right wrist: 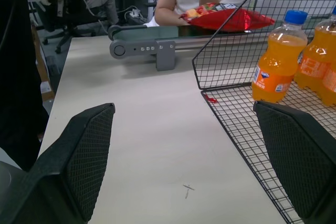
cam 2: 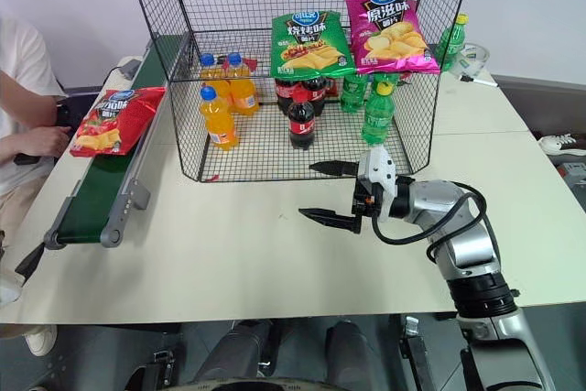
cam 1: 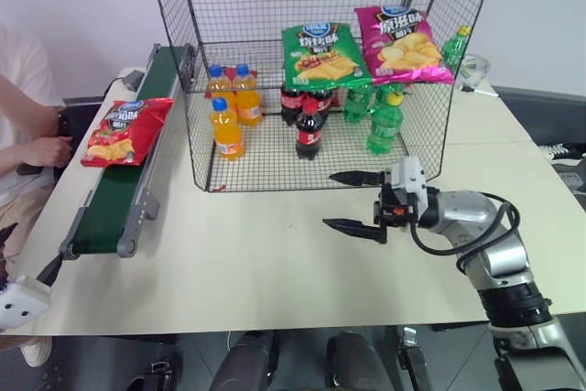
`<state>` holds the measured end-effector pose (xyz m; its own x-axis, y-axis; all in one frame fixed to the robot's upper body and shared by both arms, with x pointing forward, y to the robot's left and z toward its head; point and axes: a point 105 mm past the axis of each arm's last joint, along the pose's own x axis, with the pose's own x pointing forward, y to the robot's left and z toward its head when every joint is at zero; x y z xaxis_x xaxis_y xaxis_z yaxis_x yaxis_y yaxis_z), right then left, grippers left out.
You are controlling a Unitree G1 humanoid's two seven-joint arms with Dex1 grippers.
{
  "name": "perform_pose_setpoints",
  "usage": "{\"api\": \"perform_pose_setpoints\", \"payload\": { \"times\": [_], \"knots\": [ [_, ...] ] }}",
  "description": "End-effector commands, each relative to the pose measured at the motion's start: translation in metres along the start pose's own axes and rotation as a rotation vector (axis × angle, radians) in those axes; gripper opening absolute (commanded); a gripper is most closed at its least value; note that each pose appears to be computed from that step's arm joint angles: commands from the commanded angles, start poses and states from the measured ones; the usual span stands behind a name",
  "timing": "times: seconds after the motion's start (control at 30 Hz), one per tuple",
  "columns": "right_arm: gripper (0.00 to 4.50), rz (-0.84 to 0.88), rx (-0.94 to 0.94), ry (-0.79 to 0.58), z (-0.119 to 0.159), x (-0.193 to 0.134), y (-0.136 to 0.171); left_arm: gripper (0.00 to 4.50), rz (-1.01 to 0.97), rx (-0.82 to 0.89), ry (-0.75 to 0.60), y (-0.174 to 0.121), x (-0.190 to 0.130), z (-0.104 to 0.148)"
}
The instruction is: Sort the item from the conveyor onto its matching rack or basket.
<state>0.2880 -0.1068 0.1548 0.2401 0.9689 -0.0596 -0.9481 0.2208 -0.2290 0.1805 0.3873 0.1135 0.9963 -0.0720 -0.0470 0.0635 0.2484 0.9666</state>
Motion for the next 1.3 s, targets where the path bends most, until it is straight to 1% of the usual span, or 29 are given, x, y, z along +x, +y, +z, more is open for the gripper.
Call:
{"api": "perform_pose_setpoints", "payload": {
  "times": [0.03,0.47,0.63,0.9,1.17,1.3],
  "knots": [
    [4.41,0.001,-0.055,-0.023,0.009,0.004,-0.001,4.5,0.005,0.029,-0.015,-0.002,0.001,0.0],
    [4.41,-0.033,-0.065,-0.004,0.005,0.003,-0.007,4.5,0.015,0.014,-0.051,-0.012,0.017,0.003],
    [4.41,-0.038,-0.059,-0.003,0.005,0.003,-0.008,4.5,0.023,0.024,-0.063,-0.01,0.018,0.004],
    [4.41,-0.039,-0.054,-0.001,0.005,0.003,-0.009,4.5,0.042,0.011,-0.039,-0.01,0.018,0.0],
    [4.41,-0.047,-0.06,0.004,0.005,0.003,-0.01,4.5,0.046,0.001,-0.035,-0.014,0.021,0.0],
    [4.41,-0.051,-0.059,0.006,0.004,0.003,-0.01,4.5,0.051,-0.002,-0.054,-0.013,0.025,0.004]
  ]
}}
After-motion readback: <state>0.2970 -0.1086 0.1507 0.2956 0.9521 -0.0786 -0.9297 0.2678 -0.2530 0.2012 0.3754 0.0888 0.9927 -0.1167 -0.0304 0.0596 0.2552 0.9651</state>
